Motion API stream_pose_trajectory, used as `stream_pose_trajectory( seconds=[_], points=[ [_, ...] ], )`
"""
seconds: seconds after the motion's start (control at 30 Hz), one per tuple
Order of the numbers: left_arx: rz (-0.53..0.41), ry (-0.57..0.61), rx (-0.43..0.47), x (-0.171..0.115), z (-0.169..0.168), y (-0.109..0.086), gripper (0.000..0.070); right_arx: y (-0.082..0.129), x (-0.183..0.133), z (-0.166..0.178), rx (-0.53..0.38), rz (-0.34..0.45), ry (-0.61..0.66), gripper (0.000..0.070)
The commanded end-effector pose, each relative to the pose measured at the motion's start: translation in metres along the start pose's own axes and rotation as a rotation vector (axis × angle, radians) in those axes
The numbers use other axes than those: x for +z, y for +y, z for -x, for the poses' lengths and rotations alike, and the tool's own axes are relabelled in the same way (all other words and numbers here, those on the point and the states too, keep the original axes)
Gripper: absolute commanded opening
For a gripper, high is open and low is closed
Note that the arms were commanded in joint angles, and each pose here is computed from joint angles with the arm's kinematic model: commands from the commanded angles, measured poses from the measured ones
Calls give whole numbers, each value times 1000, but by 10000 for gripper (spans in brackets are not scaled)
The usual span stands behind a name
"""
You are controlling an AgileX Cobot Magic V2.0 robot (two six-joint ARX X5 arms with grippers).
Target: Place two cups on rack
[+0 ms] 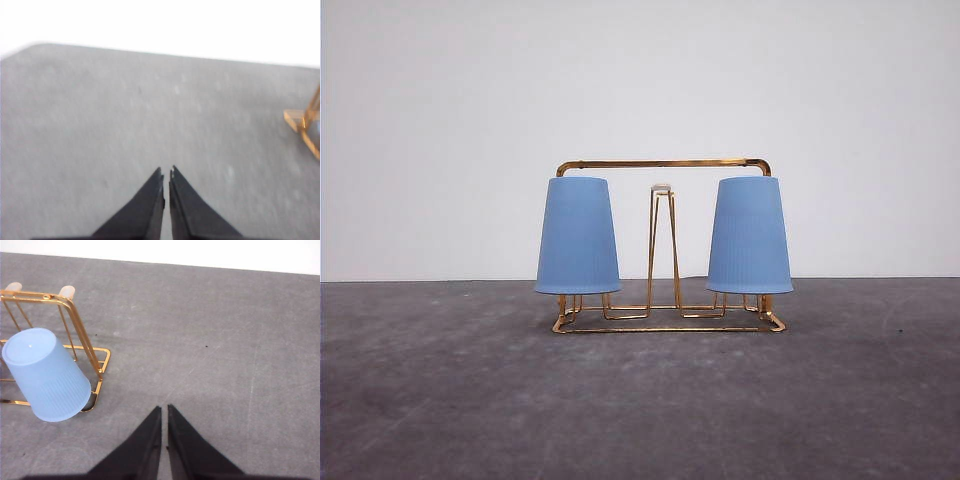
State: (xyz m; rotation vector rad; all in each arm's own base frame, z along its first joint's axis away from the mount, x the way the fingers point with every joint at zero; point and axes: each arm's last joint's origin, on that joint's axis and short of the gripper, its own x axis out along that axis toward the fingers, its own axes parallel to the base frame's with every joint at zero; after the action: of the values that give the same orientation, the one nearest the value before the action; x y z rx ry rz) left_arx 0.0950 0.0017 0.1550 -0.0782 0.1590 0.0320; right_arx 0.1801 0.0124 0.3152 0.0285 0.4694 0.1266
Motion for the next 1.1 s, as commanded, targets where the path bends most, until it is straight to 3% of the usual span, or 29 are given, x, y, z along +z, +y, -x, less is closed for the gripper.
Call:
stream_pose_trajectory(
  seconds=[0.0,0.87,1.07],
  points=[
    [18,21,-1,-6,-1,0,0,0,5,1,0,-8,-22,16],
    [15,18,-4,-5,-1,0,0,0,8,2,0,9,-66,16],
    [15,18,-4,-5,-1,0,0,0,-18,12,-9,56,-79,16]
  ],
)
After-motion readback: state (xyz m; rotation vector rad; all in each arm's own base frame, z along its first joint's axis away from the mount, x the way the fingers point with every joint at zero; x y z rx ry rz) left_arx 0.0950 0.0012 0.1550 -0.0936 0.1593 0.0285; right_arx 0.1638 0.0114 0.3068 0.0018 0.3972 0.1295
